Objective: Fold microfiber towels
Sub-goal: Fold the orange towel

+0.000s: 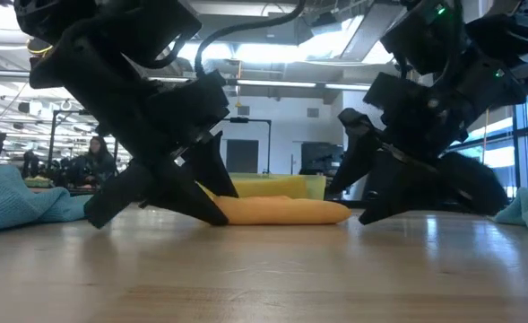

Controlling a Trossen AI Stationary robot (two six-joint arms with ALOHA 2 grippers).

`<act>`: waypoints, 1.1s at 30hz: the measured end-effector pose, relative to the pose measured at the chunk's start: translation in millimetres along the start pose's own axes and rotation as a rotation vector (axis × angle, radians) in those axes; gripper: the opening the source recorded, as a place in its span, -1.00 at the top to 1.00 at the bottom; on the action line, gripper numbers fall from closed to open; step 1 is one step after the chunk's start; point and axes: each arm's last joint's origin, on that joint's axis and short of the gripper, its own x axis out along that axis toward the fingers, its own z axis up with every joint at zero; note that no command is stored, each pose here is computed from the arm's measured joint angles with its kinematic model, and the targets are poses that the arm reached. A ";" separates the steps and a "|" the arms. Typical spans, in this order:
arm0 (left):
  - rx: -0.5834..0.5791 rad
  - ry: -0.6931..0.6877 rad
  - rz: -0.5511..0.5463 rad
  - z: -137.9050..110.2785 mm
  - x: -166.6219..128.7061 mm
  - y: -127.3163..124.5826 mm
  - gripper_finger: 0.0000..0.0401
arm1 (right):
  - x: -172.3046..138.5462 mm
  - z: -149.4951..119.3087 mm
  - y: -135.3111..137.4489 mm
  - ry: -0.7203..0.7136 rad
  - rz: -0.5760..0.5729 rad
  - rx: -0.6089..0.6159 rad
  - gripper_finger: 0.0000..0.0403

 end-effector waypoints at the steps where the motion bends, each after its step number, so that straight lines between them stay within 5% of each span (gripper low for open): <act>1: 0.003 0.000 0.000 -0.2 0.8 -1.6 0.32 | -0.4 1.5 1.1 -0.011 0.002 -0.004 -0.33; 12: -0.057 -0.006 -0.020 -0.7 1.6 -3.7 0.96 | 11.6 -0.3 9.3 0.012 -0.050 -0.185 -0.33; 22: -0.072 -0.008 -0.027 -1.1 2.0 -3.5 0.99 | 20.3 -4.7 7.4 0.083 -0.155 -0.285 -0.31; 33: -0.078 -0.018 -0.029 -0.4 1.5 -3.2 1.00 | 20.8 -7.4 5.7 0.120 -0.163 -0.353 -0.04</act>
